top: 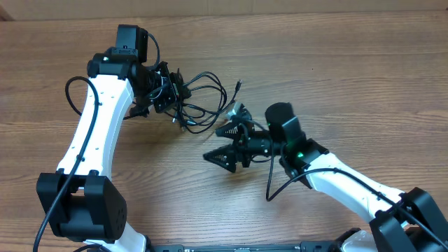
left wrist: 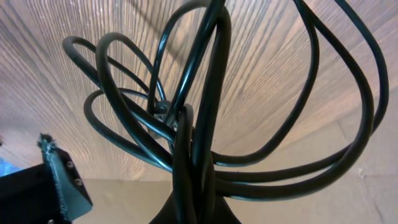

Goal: Untangle cables

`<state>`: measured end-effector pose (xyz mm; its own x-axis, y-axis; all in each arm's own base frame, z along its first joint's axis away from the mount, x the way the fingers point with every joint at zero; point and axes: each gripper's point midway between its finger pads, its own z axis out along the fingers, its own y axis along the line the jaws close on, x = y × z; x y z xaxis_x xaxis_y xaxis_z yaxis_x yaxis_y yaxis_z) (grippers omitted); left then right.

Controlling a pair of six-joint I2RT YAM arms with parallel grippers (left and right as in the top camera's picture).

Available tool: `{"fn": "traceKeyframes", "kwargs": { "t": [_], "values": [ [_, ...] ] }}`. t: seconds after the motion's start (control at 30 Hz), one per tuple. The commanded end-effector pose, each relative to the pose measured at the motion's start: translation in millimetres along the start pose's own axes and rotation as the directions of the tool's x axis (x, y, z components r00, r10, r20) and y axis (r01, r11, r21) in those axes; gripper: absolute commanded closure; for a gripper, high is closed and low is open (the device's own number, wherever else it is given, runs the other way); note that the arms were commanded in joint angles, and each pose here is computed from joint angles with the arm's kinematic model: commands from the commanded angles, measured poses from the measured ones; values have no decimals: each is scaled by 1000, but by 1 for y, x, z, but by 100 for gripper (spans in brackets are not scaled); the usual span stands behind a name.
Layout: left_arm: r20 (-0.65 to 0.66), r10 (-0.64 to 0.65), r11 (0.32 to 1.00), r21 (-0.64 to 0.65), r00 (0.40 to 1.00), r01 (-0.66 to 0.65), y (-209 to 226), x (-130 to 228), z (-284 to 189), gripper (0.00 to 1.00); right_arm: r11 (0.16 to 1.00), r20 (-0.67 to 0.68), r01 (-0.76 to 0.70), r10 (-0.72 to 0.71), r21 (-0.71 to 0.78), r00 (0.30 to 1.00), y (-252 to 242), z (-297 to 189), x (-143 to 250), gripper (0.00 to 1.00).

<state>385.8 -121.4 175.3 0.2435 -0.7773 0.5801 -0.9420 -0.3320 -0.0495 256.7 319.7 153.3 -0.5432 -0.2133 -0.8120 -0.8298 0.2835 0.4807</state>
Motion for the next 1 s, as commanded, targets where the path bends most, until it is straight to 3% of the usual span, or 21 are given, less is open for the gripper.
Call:
{"fn": "traceKeyframes", "kwargs": {
  "t": [0.0, 0.17, 0.23, 0.37, 0.63, 0.97],
  "values": [
    [38, -3, 999, 34, 999, 2, -3, -2, -6, 96, 987, 34, 49, -55, 152, 998, -3, 0, -24, 8],
    [44, -3, 999, 38, 999, 1, -3, -3, -6, 96, 918, -67, 151, -136, 368, 988, -14, 0, -30, 7],
    [35, -1, 1000, 32, 999, 0, -2, -1, -6, 96, 850, -107, 249, -226, 464, 968, -17, 2, -34, 4],
    [-45, 2, 1000, -9, 999, -2, 5, 13, -6, 96, 745, -119, 308, -297, 592, 947, -22, -2, -45, 3],
    [-325, 58, 994, -64, 944, -83, 12, 64, -16, 96, 607, -64, 396, -493, 689, 867, -14, -10, -92, 3],
    [-509, 48, 977, -155, 859, -147, 33, 97, -30, 96, 462, -154, 421, -511, 781, 846, -35, -25, -95, 4]
  ]
}}
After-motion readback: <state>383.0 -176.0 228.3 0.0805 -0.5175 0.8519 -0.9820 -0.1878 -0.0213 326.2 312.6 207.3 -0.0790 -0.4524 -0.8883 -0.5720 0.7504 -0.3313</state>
